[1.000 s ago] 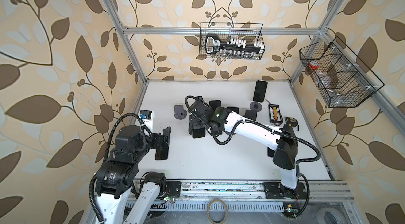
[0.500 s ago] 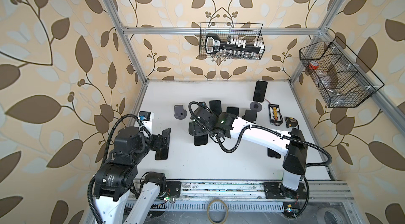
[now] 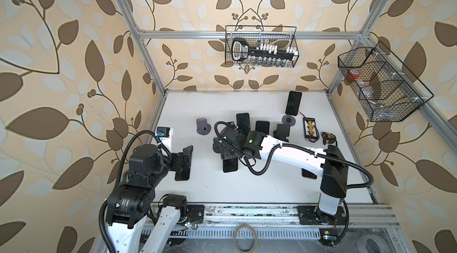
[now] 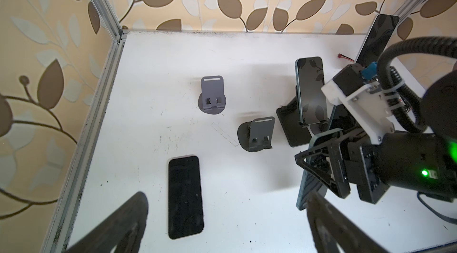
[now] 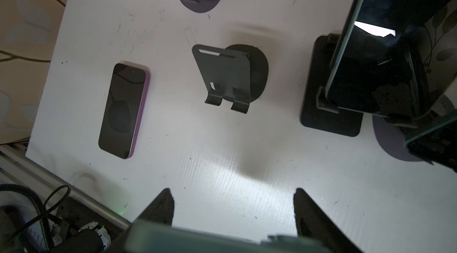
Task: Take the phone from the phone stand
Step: 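Carry the green-edged phone toward the robot with the right gripper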
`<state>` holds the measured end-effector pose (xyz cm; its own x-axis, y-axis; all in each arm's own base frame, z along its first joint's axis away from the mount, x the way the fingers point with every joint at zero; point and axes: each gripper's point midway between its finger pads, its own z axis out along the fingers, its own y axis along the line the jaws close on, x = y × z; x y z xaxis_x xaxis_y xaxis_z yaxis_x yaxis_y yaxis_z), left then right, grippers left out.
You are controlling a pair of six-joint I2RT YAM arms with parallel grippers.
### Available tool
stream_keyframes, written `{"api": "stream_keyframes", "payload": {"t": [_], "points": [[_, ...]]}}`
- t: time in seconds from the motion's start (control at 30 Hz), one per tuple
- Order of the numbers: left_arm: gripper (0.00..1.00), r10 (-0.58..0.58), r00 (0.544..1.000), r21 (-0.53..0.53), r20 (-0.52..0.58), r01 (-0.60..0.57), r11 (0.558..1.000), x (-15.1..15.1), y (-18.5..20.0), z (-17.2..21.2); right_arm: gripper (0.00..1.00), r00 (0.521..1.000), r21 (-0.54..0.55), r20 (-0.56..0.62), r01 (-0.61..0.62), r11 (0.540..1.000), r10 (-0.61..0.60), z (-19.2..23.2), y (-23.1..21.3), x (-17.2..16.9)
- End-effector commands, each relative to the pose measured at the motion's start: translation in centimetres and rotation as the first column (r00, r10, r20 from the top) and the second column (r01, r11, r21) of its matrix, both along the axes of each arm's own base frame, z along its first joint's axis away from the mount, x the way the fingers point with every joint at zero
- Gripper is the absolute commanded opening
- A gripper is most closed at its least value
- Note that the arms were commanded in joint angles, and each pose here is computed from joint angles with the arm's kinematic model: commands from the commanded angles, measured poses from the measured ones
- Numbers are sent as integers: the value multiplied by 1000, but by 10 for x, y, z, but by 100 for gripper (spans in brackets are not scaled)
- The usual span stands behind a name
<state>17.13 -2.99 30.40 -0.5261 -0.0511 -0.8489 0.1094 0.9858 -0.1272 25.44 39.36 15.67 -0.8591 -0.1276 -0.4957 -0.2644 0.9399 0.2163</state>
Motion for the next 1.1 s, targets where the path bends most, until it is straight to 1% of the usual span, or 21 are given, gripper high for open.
{"api": "stream_keyframes", "payload": {"t": [0.0, 0.17, 0.4, 0.53, 0.83, 1.07], "points": [[99, -24, 1000, -40, -19, 23, 999, 0, -7, -2, 64, 999, 36, -42, -10, 999, 12, 2, 6, -10], [99, -16, 999, -46, -44, 14, 999, 1, -7, -8, 63, 995, 49, -97, -24, 998, 29, -7, 18, -18], [99, -8, 999, -50, -45, 6, 999, -1, -6, -8, 63, 988, 50, -139, -60, 997, 66, -17, 37, -28], [99, 5, 999, -45, -49, -7, 999, -3, -4, -8, 63, 979, 50, -182, -81, 995, 89, -30, 47, -34], [99, 12, 999, -46, -30, -13, 999, -8, -2, -5, 63, 963, 43, -235, -125, 991, 132, -49, 67, -38], [99, 34, 999, -47, -28, -35, 998, -3, 1, -5, 63, 955, 40, -249, -156, 987, 161, -58, 84, -34]]}}
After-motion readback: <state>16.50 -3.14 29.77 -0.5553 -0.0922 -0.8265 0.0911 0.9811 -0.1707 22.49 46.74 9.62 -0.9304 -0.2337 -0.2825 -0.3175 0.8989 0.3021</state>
